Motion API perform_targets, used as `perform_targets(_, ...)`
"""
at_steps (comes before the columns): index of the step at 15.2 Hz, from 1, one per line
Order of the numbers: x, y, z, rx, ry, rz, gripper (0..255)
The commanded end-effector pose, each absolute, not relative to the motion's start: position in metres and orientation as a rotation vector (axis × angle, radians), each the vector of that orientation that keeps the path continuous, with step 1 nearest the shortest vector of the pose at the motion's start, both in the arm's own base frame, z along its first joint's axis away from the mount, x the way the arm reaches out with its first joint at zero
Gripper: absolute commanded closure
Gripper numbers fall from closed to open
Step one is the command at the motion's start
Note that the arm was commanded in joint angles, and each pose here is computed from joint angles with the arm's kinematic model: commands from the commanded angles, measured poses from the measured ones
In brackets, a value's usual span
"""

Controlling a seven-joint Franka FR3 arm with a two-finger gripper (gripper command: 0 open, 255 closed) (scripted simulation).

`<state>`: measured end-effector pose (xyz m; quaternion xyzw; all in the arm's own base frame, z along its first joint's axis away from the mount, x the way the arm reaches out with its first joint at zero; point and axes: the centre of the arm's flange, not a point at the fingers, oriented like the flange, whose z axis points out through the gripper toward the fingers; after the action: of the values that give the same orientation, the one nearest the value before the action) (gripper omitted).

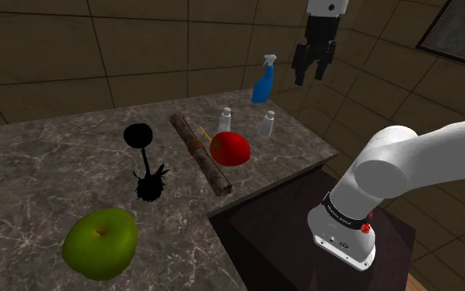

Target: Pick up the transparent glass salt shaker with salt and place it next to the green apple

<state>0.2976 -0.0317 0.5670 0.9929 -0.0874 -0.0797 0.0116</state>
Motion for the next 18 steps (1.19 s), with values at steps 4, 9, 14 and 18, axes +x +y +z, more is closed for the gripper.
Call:
perform_targets(4,0.327,-0.022,0.543,3.101,-0.366,-0.257,0)
perform_targets(9,0.378,-0.010,0.504,3.102,-0.524,-0.272,0)
perform_targets(14,0.429,-0.002,0.464,3.094,-0.682,-0.286,0)
perform_targets(18,0.470,0.000,0.432,3.083,-0.810,-0.297,0)
